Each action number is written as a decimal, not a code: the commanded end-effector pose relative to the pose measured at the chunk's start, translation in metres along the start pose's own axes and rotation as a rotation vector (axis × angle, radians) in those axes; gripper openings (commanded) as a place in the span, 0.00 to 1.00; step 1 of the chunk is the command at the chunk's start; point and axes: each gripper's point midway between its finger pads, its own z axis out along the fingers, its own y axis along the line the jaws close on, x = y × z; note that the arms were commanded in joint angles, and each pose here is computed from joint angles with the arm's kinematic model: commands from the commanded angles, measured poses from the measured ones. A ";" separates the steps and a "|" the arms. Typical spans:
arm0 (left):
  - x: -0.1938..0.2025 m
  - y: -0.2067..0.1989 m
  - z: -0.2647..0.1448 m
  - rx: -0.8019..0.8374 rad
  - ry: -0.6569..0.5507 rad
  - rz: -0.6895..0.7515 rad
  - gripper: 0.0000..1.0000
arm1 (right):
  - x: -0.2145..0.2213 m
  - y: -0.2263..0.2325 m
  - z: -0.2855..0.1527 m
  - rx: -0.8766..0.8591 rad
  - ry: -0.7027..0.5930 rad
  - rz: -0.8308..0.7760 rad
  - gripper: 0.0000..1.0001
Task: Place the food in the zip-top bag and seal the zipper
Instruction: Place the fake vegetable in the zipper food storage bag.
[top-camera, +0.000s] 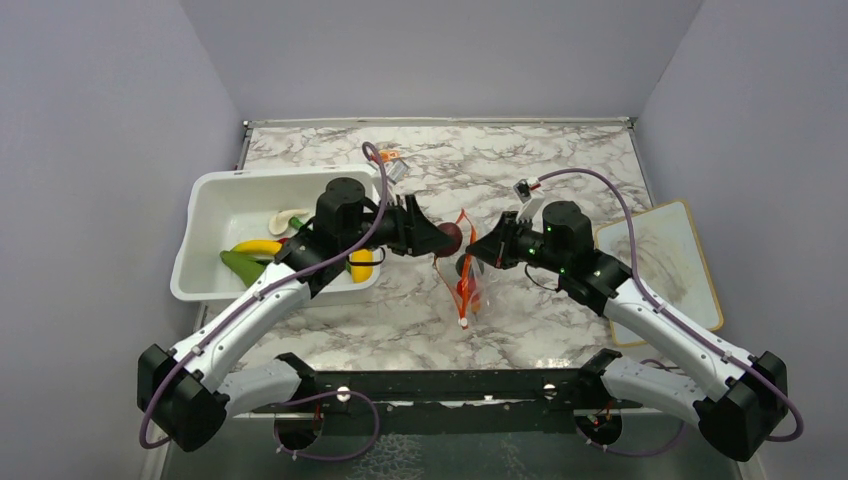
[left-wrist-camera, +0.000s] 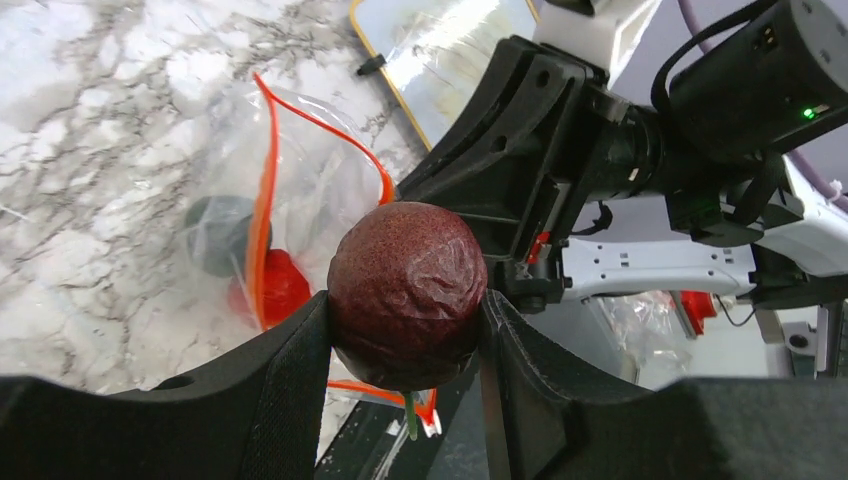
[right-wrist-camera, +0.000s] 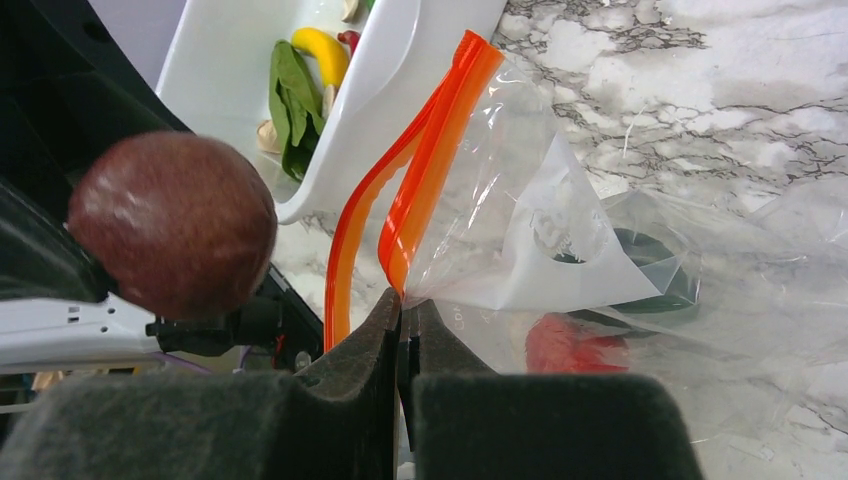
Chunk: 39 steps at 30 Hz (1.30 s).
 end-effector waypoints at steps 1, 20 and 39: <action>0.023 0.006 0.019 0.019 0.061 -0.022 0.33 | -0.004 0.010 -0.003 -0.045 -0.017 0.006 0.01; 0.038 0.043 0.036 -0.154 0.096 0.004 0.56 | -0.007 0.013 -0.007 -0.052 -0.026 -0.002 0.01; 0.009 0.030 0.018 -0.199 0.026 0.110 0.78 | -0.001 0.007 -0.006 -0.039 -0.026 0.006 0.01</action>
